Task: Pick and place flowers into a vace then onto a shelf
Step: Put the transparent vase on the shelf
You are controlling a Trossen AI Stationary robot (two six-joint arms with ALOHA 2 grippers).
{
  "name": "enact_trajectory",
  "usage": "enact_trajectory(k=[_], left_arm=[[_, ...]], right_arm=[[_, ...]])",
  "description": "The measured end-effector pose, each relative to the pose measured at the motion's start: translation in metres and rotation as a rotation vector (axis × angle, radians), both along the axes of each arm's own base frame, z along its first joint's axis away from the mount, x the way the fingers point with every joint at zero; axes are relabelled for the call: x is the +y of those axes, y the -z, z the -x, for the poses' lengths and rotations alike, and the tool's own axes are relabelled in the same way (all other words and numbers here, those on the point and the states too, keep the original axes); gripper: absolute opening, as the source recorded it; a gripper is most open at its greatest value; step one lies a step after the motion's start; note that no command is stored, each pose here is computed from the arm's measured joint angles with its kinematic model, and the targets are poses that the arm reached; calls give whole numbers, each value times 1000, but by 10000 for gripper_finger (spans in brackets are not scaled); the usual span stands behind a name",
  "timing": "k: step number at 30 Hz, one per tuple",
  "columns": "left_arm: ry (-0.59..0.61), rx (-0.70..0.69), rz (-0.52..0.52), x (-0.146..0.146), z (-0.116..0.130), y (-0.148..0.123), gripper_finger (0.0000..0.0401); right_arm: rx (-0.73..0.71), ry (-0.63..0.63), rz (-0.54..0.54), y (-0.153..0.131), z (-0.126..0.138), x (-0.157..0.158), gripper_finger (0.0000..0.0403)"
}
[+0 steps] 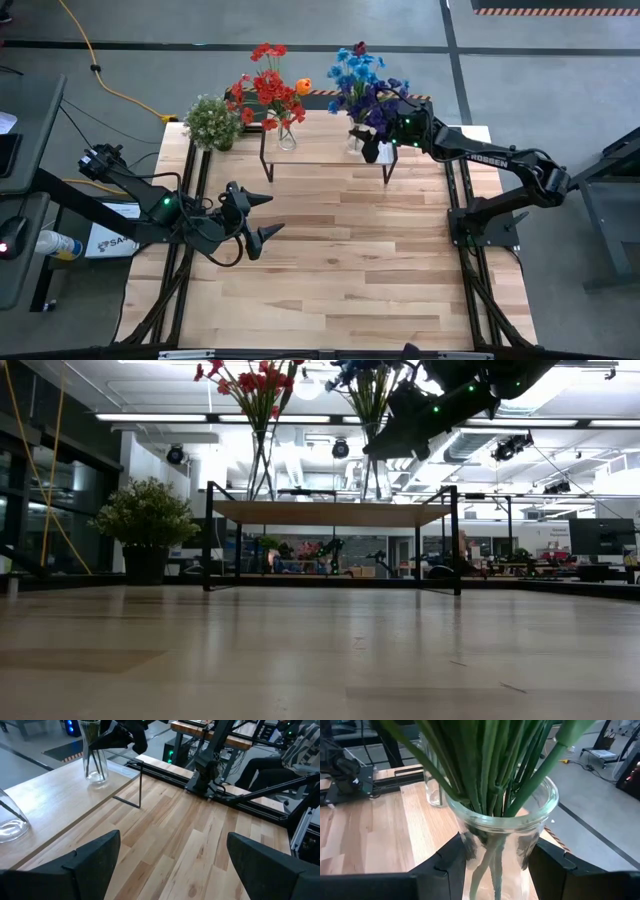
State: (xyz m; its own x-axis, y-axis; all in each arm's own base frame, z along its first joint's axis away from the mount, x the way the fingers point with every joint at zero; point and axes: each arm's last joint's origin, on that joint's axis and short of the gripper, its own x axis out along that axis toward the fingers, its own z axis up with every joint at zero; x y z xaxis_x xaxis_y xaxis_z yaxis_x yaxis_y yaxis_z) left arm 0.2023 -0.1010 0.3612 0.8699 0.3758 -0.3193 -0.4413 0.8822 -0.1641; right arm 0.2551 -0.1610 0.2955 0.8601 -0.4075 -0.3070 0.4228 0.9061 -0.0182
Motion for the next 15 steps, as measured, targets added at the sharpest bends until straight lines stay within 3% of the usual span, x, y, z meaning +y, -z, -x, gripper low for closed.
enact_trajectory(k=[15], left_arm=[[1, 7, -7, 0, 0, 0, 397]], right_arm=[[26, 38, 36, 5, -1, -7, 167]])
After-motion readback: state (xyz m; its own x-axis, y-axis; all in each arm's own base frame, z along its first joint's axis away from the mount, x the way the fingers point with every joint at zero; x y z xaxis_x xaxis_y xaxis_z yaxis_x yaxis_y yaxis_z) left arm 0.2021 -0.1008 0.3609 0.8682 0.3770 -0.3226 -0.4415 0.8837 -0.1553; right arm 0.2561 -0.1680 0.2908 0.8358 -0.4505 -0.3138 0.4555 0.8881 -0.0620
